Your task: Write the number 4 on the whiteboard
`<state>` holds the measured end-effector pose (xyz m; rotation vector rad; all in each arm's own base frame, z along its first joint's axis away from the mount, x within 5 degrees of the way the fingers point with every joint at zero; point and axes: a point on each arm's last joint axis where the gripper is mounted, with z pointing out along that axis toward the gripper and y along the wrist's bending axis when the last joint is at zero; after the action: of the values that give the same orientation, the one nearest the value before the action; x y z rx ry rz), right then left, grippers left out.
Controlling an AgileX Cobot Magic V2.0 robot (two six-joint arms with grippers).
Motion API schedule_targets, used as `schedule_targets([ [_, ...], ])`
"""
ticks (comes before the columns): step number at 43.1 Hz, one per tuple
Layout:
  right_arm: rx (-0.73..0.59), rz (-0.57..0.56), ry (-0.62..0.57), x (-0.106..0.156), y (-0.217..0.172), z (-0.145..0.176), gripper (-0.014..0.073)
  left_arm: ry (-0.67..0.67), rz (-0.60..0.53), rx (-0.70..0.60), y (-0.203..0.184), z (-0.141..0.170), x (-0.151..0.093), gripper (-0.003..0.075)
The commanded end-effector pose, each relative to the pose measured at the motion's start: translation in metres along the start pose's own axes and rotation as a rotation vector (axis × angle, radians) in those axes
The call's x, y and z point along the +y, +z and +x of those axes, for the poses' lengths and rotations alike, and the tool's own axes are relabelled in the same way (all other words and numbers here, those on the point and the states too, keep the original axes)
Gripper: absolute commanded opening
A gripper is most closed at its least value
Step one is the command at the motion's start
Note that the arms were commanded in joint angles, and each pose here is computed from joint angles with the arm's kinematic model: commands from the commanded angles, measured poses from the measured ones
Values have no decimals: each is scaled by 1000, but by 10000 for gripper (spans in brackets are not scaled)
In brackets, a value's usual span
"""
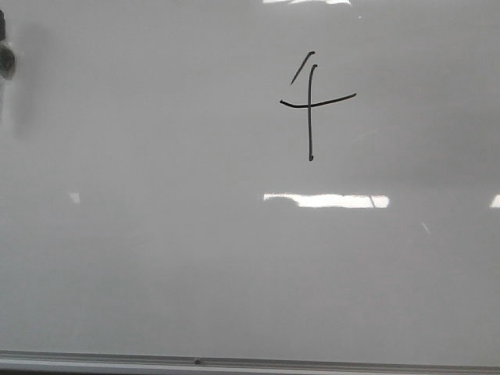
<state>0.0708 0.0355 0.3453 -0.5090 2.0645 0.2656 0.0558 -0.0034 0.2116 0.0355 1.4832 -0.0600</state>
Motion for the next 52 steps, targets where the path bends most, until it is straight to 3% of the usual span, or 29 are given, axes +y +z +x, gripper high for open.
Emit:
schedule_targets([
  [1, -84, 5, 6, 0, -4, -12, -69, -9, -5, -94, -2, -7, 0, -20],
  [10, -112, 19, 0, -2, -7, -8, -69, -9, -5, -94, -2, -7, 0, -20],
  [22, -499, 307, 69, -14, -12, 45, -69, -9, -5, -94, -2, -7, 0, -20],
  [29, -622, 401, 70, -16, 6, 81, -69, -9, -5, -94, -2, -7, 0, -20],
  [43, -632, 465, 82, -21, 42, 130, -69, -9, -5, -94, -2, -7, 0, -20],
  [52, -682, 471, 72, -21, 40, 127, -69, -9, -5, -94, -2, -7, 0, -20],
])
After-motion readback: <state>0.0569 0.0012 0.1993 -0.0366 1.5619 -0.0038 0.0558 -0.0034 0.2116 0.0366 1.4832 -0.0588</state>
